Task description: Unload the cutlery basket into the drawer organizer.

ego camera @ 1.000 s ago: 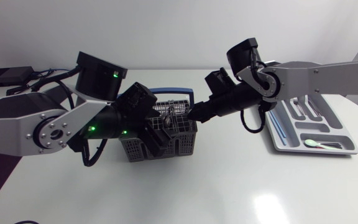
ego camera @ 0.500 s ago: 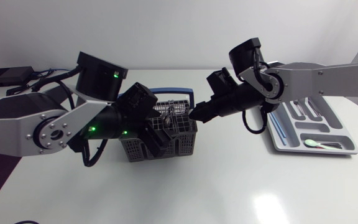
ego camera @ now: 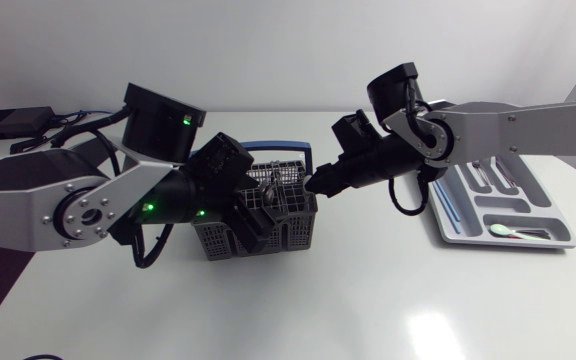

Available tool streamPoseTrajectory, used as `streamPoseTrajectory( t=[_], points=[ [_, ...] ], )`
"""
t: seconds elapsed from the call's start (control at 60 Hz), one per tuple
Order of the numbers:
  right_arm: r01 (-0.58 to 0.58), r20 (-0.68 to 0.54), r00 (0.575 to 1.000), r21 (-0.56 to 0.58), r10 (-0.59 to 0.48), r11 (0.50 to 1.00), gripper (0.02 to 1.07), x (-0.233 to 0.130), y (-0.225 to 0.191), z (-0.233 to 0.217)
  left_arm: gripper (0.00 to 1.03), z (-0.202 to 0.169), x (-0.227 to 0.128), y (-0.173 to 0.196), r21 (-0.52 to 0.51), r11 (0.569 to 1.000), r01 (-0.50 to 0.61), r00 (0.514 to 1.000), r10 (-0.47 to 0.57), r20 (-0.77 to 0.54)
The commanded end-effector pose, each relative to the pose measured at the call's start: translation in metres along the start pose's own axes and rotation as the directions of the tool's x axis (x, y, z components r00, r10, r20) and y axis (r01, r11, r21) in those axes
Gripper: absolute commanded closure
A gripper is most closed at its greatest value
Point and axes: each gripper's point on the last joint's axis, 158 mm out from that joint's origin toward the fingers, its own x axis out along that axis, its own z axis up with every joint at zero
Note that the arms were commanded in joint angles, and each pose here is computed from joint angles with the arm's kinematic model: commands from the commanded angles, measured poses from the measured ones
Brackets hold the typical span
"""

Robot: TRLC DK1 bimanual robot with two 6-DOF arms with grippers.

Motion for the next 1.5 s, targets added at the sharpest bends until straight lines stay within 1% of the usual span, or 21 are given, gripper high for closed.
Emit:
streamPoseTrajectory(
  t=[0.0,0.05,0.117,0.383,0.467,0.633,0.7,0.85,0.917,1.1,1.483],
  points=[
    [0.001,-0.003,1.000,0.019,-0.001,1.000,0.70,0.008,-0.001,0.001,0.06,-0.009,0.001,-0.007,-0.019,1.000,0.017,1.000,-0.017,-0.010],
    [0.001,-0.003,1.000,0.019,-0.001,1.000,0.70,0.008,-0.001,0.002,0.06,-0.008,0.001,-0.007,-0.017,1.000,0.018,1.000,-0.018,-0.008],
    [0.001,-0.001,1.000,0.018,-0.001,1.000,0.74,0.009,-0.002,0.002,0.06,-0.008,0.001,-0.007,-0.017,1.000,0.019,1.000,-0.019,-0.006],
    [0.006,0.003,1.000,0.016,-0.006,1.000,0.74,0.012,-0.004,0.006,0.06,-0.007,0.001,-0.007,-0.015,1.000,0.017,1.000,-0.017,-0.005],
    [0.008,0.000,1.000,0.017,-0.008,1.000,0.78,0.014,-0.005,0.006,0.06,-0.007,0.001,-0.007,-0.015,1.000,0.017,1.000,-0.017,-0.004],
    [0.011,-0.002,1.000,0.018,-0.011,1.000,0.79,0.016,-0.007,0.007,0.06,-0.007,0.001,-0.007,-0.015,1.000,0.017,1.000,-0.017,-0.004],
    [0.011,-0.002,1.000,0.018,-0.011,1.000,0.83,0.016,-0.007,0.007,0.06,-0.007,0.001,-0.007,-0.015,1.000,0.017,1.000,-0.017,-0.004],
    [0.012,-0.001,1.000,0.015,-0.012,1.000,0.86,0.017,-0.006,0.007,0.06,-0.007,0.001,-0.007,-0.014,1.000,0.017,1.000,-0.017,-0.005],
    [0.010,-0.003,1.000,0.016,-0.010,1.000,0.94,0.019,-0.007,0.007,0.06,-0.007,0.001,-0.007,-0.014,1.000,0.017,1.000,-0.017,-0.005],
    [0.001,-0.002,1.000,0.013,-0.001,1.000,1.01,0.018,-0.005,0.006,0.06,-0.007,0.001,-0.007,-0.012,1.000,0.016,1.000,-0.016,-0.003],
    [-0.023,0.016,1.000,-0.002,0.023,1.000,1.01,0.011,0.006,0.012,0.06,-0.007,0.001,-0.008,-0.010,1.000,0.019,1.000,-0.019,-0.005]
  ],
)
